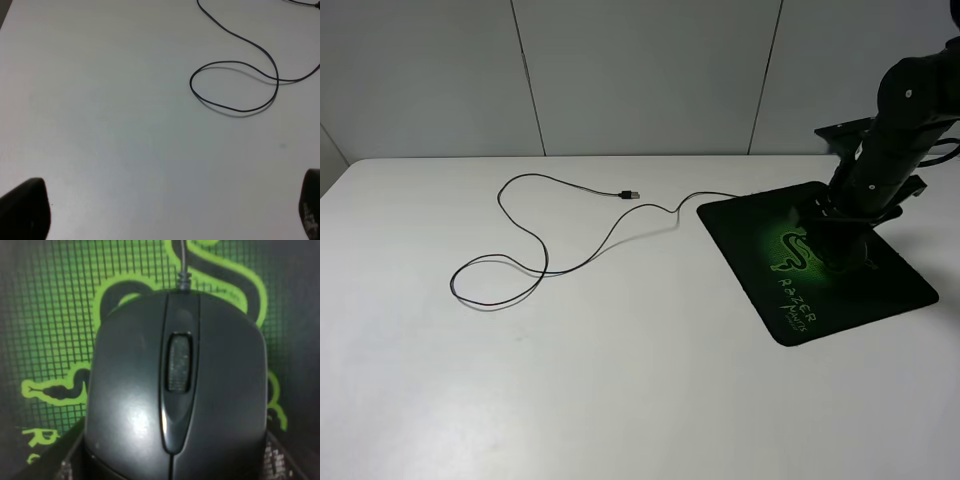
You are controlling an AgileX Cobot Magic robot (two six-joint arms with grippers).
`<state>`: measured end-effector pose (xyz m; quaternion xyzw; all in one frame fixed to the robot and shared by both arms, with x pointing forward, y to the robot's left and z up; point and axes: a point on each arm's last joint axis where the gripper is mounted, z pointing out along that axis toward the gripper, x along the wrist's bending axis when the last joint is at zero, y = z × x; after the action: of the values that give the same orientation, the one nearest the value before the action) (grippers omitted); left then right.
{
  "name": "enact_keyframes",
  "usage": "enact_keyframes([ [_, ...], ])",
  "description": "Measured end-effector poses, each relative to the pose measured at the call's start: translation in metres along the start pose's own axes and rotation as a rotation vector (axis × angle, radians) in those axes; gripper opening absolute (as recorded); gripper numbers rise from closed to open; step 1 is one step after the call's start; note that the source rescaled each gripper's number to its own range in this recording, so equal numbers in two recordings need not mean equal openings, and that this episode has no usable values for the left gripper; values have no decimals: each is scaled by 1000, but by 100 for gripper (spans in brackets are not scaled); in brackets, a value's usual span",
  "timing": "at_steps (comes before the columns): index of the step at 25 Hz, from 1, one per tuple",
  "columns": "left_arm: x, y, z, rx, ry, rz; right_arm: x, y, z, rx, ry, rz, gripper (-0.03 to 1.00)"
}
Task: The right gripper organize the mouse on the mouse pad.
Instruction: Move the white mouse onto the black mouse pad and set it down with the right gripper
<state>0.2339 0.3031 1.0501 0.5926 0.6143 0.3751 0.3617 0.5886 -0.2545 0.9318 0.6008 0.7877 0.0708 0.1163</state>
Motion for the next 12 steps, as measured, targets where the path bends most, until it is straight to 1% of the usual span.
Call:
enact_keyframes([
  [7,0,0,0,0,0,0,4,-5,23,55,24,18,0],
  [12,0,0,0,0,0,0,4,-5,24,58,26,21,0],
])
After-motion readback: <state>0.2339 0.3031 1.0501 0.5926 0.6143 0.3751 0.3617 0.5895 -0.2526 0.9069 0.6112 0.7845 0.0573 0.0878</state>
